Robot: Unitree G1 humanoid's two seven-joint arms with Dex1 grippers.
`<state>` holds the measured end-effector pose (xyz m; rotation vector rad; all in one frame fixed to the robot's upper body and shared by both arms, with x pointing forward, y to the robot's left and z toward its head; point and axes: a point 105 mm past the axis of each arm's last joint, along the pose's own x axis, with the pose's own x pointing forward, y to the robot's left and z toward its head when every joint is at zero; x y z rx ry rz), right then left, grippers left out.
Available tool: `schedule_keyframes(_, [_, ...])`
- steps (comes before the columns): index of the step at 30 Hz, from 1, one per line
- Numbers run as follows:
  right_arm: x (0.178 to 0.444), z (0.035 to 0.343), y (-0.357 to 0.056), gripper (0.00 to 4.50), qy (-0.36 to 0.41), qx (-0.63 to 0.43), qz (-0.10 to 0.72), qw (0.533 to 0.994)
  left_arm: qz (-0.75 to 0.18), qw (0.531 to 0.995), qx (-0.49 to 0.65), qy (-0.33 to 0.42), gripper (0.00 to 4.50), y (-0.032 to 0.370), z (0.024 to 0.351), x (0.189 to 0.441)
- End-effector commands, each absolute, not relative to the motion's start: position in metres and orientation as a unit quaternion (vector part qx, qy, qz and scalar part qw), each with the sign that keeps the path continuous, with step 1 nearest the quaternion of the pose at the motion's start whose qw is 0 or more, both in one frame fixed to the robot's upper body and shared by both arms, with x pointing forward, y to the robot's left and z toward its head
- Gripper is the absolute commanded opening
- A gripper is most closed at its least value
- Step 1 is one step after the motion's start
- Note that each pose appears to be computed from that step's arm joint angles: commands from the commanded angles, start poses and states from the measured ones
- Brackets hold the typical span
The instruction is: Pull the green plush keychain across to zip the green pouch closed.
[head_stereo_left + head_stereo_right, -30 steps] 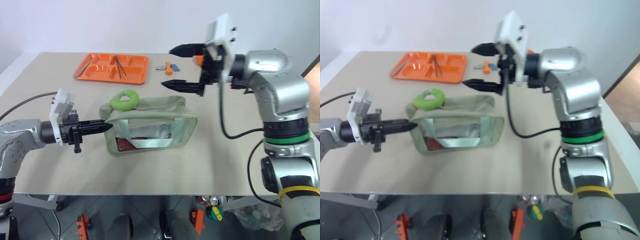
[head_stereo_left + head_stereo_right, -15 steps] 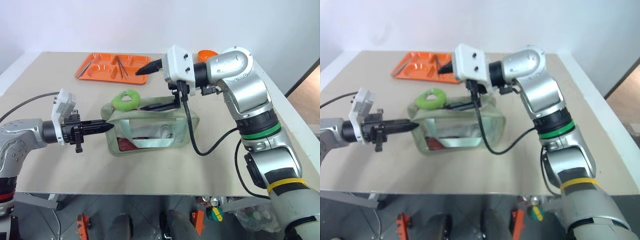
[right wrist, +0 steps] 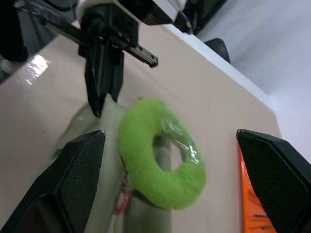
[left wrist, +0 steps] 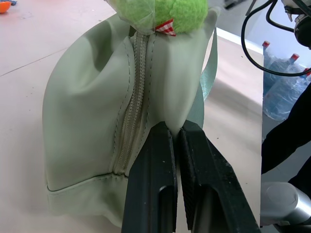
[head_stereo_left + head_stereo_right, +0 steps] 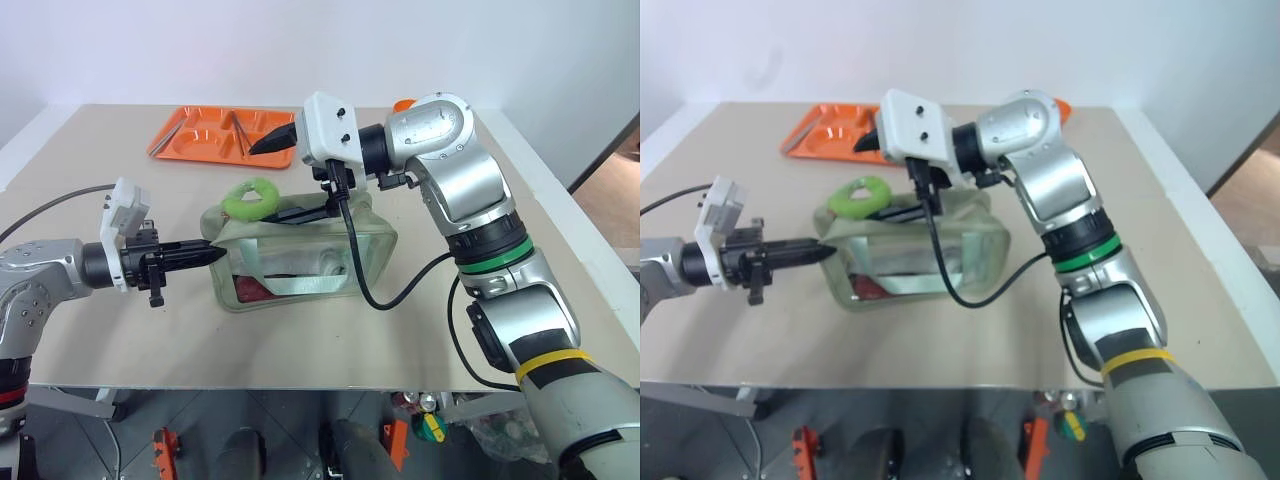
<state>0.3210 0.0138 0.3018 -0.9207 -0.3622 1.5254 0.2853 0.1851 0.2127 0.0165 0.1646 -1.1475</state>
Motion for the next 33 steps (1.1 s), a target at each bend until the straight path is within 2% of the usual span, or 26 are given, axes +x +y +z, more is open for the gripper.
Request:
schedule_keyframes(1, [0.313, 0.305, 0.019, 4.49, -0.171, -0.402, 0.668, 0.602, -0.547, 0.835, 0.016, 0.051, 0.00, 0.183, 0.225, 0.284])
schedule_keyframes(6, [0.322, 0.297, 0.023, 4.49, -0.159, -0.396, 0.663, 0.615, -0.547, 0.835, 0.014, 0.051, 0.00, 0.183, 0.224, 0.283])
schedule_keyframes(11, [0.332, 0.305, 0.028, 4.49, -0.160, -0.387, 0.652, 0.632, -0.548, 0.835, 0.013, 0.053, 0.00, 0.182, 0.223, 0.283])
schedule_keyframes(16, [0.331, 0.320, 0.030, 4.49, -0.167, -0.370, 0.659, 0.633, -0.548, 0.835, 0.012, 0.052, 0.00, 0.182, 0.223, 0.283])
schedule_keyframes(33, [0.333, 0.309, 0.032, 4.49, -0.155, -0.365, 0.662, 0.635, -0.545, 0.837, 0.011, 0.050, 0.00, 0.183, 0.222, 0.283])
